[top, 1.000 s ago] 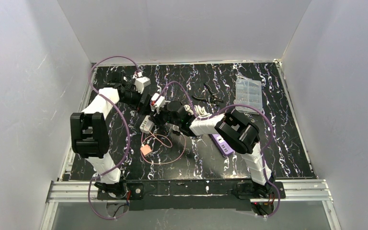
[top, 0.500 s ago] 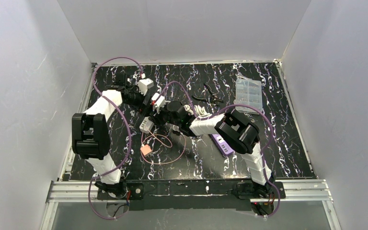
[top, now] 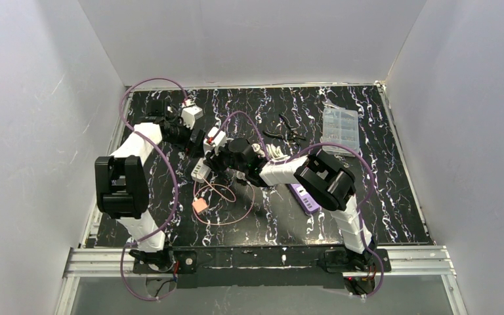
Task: Insert the plug
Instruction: Insert the plug into the socket.
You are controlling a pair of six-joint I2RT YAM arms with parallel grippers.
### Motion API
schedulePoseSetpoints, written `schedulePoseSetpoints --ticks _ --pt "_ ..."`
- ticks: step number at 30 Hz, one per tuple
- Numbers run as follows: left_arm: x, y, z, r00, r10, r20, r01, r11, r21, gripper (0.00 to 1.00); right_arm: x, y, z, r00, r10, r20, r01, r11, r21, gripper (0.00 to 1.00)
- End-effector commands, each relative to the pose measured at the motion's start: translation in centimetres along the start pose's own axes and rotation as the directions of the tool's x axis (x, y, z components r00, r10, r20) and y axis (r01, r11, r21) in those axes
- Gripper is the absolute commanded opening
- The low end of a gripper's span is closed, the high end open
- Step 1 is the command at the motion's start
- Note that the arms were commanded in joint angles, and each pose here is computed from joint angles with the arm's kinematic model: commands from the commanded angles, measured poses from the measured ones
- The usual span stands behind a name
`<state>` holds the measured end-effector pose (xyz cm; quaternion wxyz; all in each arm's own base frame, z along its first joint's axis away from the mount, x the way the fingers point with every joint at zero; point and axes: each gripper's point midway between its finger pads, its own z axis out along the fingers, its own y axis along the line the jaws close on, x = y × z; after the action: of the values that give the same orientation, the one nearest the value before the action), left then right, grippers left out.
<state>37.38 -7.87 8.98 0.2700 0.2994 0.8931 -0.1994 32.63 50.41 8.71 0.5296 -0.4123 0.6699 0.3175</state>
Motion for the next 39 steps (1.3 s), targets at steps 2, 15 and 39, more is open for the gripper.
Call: schedulePoseSetpoints --ticks 2,15,39 --pt "0.6 -0.1 0.5 0.998 0.055 -0.038 -0.056 0.998 -0.032 0.98 6.7 0.7 -0.9 0.975 0.106 -0.195 -0.107 0.994 0.008 0.07" --pt "2.4 1.2 1.4 0.989 0.089 -0.114 -0.101 0.99 -0.099 0.98 4.9 0.9 -1.3 0.978 0.129 -0.162 -0.13 0.991 0.005 0.83" --pt "-1.0 -0.5 -0.4 1.0 0.01 -0.022 -0.011 0.999 -0.053 0.98 -6.4 0.0 -8.6 0.975 0.223 -0.019 -0.222 0.974 0.053 0.47"
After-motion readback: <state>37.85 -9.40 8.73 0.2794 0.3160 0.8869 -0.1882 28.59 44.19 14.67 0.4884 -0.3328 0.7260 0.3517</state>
